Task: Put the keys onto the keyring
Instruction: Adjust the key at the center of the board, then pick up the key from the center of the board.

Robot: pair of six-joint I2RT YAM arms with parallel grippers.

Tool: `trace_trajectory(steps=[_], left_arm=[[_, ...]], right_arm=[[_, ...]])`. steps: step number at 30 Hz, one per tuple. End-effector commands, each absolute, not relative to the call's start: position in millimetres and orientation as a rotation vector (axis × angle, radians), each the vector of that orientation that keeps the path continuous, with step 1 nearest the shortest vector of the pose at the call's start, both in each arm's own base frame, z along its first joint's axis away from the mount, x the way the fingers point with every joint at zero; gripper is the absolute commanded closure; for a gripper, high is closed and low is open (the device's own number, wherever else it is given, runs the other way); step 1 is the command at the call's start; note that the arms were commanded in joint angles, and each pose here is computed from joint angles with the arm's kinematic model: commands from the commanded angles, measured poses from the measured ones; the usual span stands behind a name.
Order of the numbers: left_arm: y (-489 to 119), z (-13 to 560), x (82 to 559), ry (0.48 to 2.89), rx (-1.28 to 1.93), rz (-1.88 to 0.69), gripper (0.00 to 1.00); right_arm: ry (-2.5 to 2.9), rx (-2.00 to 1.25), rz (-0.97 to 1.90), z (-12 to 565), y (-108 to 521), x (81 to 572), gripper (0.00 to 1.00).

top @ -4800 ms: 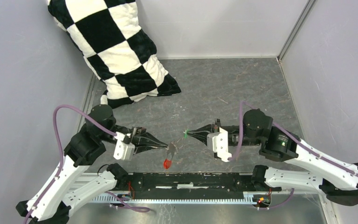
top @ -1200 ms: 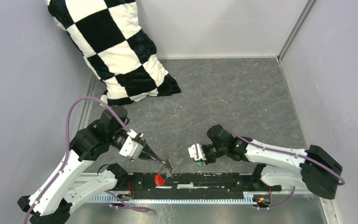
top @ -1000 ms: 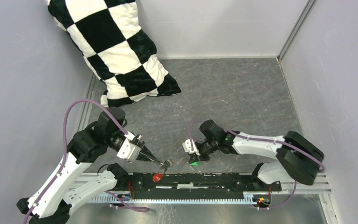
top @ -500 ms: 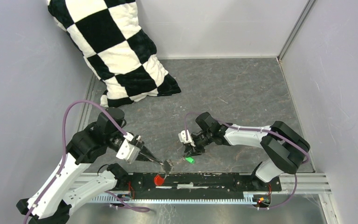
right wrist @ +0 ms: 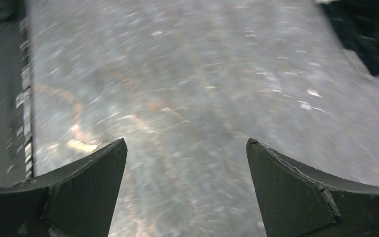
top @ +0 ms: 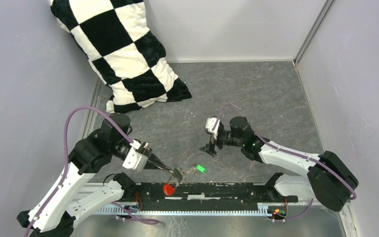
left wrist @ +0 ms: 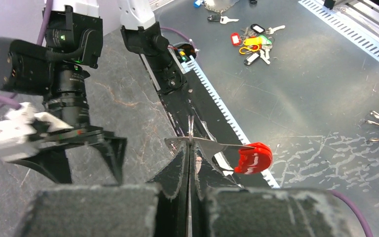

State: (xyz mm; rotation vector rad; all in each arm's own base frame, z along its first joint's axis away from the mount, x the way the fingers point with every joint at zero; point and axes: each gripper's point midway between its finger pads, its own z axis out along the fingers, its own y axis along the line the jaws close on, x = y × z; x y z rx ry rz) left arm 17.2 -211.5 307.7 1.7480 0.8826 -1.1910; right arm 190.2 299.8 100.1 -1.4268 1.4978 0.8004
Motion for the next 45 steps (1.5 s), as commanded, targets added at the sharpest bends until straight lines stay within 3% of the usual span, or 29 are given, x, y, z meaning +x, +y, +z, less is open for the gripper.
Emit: trace_trajectory(steps=[1,5,9,12,18,22,26,28,32,45], left_arm=[[-215.6,329.9,23.3,0.808,1.729,-1.127,0.98],[-216.1,331.2,27.7,0.811,1.726,-1.094,0.98],[-217.4,335.3,31.7,0.813,1.722,-1.071,0.98],[-218.1,337.8,33.9,0.816,1.72,-1.062,0.98],[-220.5,336.0,34.6,0.837,1.708,-1.09,0.98],[-221.3,338.6,34.8,0.836,1.698,-1.097,0.98],[-220.6,341.3,33.7,0.833,1.694,-1.096,0.98],[-220.5,341.6,33.7,0.833,1.694,-1.094,0.98],[-220.5,340.4,33.7,0.828,1.694,-1.093,0.98],[-219.2,342.3,30.9,0.822,1.689,-1.099,0.98]], right_arm=[[1.562,-1.052,0.741,148.1,297.3,237.1,0.02],[1.695,-1.16,0.784,115.6,306.4,230.6,0.02],[1.566,-0.943,0.447,180.5,271.4,266.7,0.02],[1.48,-0.726,0.499,200.5,252.2,259.9,0.02],[1.623,-1.114,0.75,139.5,292.2,201.2,0.02],[1.644,-1.162,0.53,112.7,287.5,190.3,0.02],[1.588,-1.237,0.549,101.5,293.9,174.2,0.02],[1.586,-1.306,0.549,90.2,299.8,167.1,0.06],[1.592,-1.367,0.57,75.0,308.5,159.5,0.25],[1.548,-1.426,0.739,58.7,335.9,136.2,0.31]])
